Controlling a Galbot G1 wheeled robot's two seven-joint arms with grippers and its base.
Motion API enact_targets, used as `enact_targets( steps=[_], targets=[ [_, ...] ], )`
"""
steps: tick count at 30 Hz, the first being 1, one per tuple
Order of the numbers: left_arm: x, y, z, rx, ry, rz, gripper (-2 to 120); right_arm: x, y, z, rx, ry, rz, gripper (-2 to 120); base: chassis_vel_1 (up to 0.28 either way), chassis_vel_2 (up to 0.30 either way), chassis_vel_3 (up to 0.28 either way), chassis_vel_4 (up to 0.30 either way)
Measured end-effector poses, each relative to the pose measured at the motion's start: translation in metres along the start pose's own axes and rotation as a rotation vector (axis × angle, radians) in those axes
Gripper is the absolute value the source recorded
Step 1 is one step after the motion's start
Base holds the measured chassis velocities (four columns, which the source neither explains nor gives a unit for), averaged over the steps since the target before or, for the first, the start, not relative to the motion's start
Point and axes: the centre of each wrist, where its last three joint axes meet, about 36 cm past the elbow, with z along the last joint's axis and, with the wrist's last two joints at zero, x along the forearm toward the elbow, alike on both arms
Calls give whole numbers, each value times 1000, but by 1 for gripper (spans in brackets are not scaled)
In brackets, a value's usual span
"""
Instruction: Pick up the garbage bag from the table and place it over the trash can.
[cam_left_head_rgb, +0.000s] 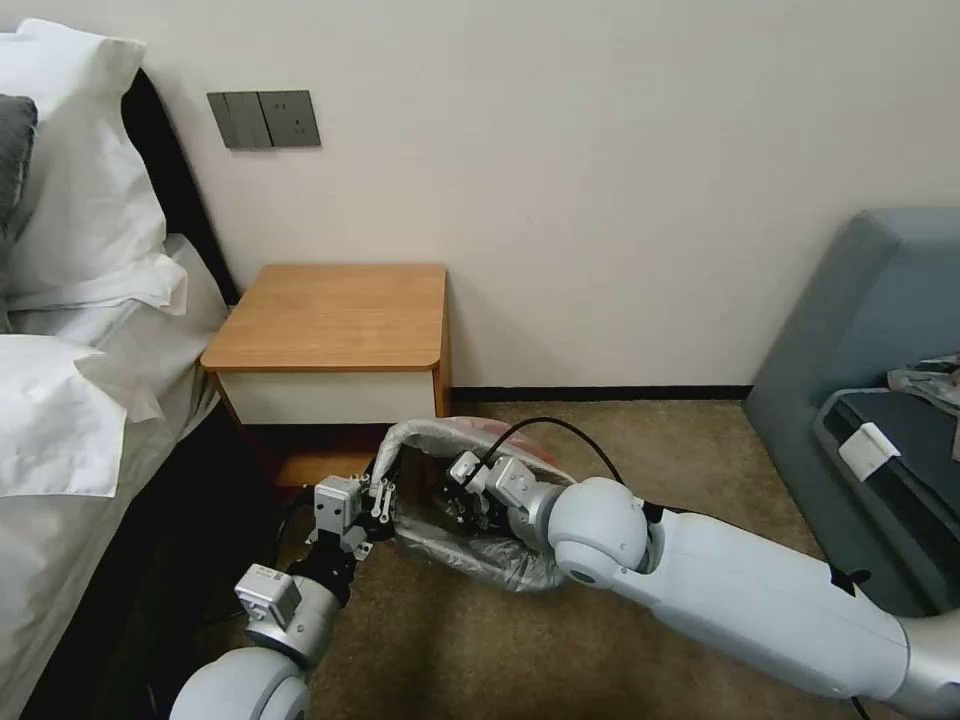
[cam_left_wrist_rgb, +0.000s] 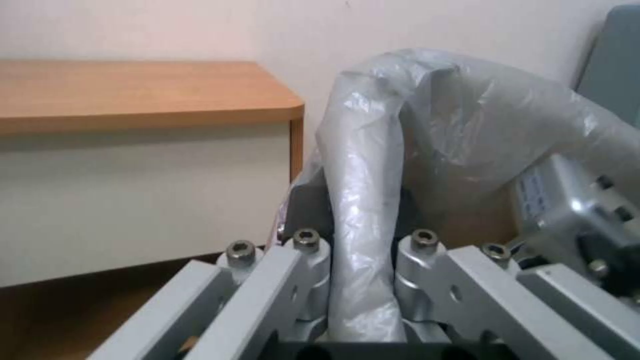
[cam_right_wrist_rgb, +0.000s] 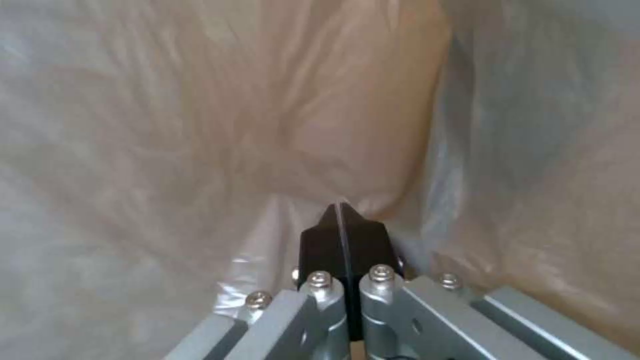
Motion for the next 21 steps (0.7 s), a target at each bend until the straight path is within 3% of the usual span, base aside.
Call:
enact_targets(
  steps=[21],
  targets=[
    [-2, -2, -5, -28, -1, 21, 7, -37, -6, 17, 54, 77, 44, 0, 0, 0, 0, 0]
  ],
)
